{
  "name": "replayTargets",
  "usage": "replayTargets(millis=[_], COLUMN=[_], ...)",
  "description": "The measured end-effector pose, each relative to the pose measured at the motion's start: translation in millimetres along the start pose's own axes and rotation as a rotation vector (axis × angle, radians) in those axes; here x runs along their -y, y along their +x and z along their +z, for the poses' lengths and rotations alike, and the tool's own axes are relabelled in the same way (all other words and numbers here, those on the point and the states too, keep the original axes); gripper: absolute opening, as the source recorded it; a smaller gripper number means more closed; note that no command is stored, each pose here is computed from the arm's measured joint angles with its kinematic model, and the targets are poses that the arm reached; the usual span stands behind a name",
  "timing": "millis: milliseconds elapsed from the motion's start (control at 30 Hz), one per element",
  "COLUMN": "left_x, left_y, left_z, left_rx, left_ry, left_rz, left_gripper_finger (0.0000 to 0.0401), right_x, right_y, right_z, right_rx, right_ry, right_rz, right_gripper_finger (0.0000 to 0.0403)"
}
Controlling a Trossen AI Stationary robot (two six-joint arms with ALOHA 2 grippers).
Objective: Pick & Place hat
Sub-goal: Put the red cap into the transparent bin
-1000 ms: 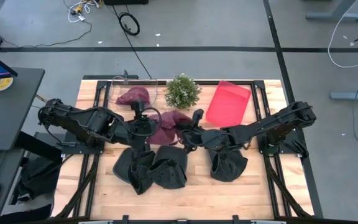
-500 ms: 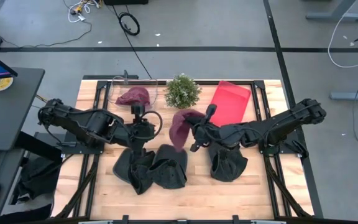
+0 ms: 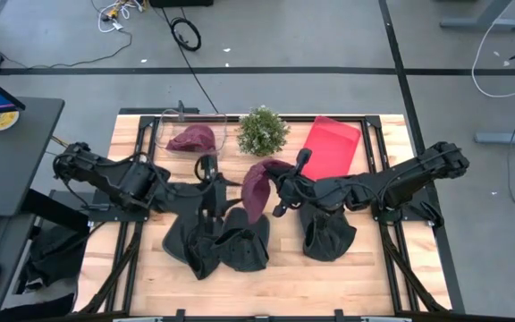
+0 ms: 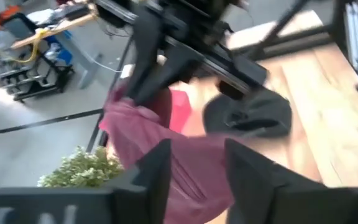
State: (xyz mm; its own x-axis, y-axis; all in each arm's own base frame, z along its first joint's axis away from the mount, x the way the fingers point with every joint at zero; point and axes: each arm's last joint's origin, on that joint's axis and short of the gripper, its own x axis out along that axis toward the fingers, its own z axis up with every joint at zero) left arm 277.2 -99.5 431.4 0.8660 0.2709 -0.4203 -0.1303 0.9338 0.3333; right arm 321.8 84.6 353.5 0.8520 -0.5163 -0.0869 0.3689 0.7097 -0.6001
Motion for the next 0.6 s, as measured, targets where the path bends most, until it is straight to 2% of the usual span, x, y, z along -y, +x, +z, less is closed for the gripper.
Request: replayTargets(millis=[133,267,467,600], left_x=[-12,-23,-26,-24], left_y=[6,20,52,73], left_z=[7,10,1,-6], left_rx=[0.053,0.079,0.003,-0.058], left_ry=[-0.111,-0.193,-0.193,-0.128], left_rz=[0.064,0.072,0.044,0.113], left_gripper_finger=[0.0233,0.0296,0.0361,0.0378], right_x=[2,5,5,5], right_y=[2,5,6,6], right_z=[-1,-3,-2,-2], right_rx=[-0.016,-0.024,-0.014,-0.015], right_ry=[0.018,0.047,0.052,0.050], right_rz=[-0.027,-0.037,-0.038,-0.036], right_gripper_finger=[0.0000,0.0000,0.0000,0.0000])
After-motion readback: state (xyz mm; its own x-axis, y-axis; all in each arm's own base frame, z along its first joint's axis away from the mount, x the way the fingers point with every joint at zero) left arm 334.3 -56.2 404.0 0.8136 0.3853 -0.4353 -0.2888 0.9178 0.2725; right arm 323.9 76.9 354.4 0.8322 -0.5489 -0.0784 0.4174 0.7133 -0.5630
